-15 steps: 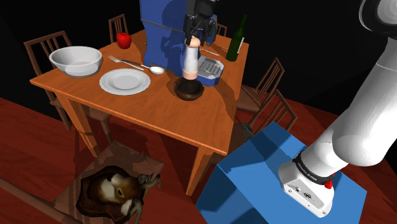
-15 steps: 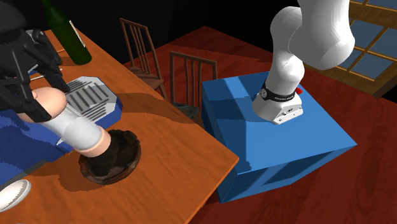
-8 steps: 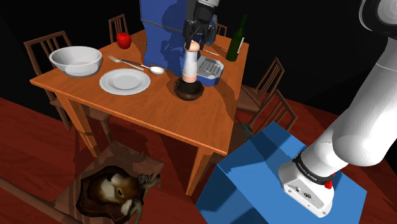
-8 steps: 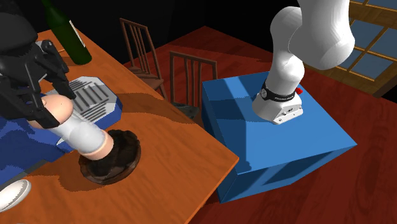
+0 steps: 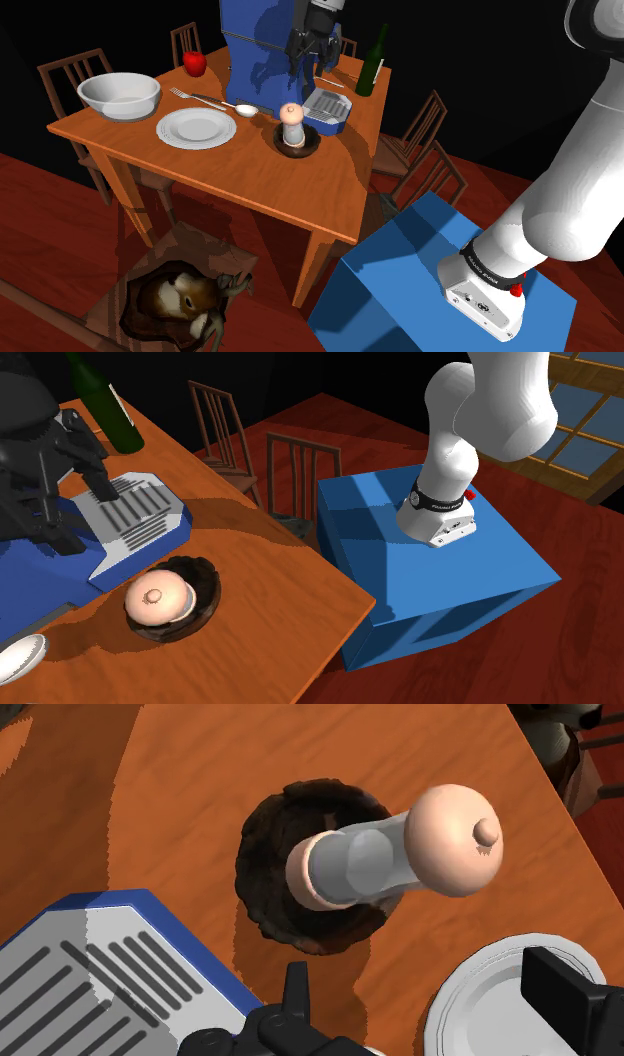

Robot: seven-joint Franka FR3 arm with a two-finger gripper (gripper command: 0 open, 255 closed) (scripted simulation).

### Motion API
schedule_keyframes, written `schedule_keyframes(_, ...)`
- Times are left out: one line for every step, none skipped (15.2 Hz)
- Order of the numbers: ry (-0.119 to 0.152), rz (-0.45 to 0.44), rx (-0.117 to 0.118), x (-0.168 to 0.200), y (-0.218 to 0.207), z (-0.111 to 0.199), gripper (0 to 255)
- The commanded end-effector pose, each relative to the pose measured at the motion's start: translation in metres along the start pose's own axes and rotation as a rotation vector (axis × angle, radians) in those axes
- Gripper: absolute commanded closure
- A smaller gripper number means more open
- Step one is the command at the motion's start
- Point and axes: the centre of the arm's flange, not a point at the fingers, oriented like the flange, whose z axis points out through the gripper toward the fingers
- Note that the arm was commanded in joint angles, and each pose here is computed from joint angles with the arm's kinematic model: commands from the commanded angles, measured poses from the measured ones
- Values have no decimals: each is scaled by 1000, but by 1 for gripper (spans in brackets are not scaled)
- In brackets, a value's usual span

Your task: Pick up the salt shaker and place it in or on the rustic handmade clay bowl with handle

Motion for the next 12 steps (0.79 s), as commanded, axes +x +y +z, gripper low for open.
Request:
schedule_keyframes(0,0,0,0,0,0,0)
schedule_keyframes(0,0,0,0,0,-13,0)
schedule_keyframes(0,0,0,0,0,-26,0)
schedule_keyframes(0,0,0,0,0,-40,0)
schedule_keyframes(0,0,0,0,0,-50,0)
schedule_keyframes(0,0,0,0,0,-50,0)
schedule_keyframes(0,0,0,0,0,-50,0)
schedule_keyframes(0,0,0,0,0,-50,0)
schedule_keyframes(0,0,0,0,0,-50,0)
schedule_keyframes(0,0,0,0,0,-50,0)
schedule_keyframes(0,0,0,0,0,-50,0)
schedule_keyframes(0,0,0,0,0,-50,0)
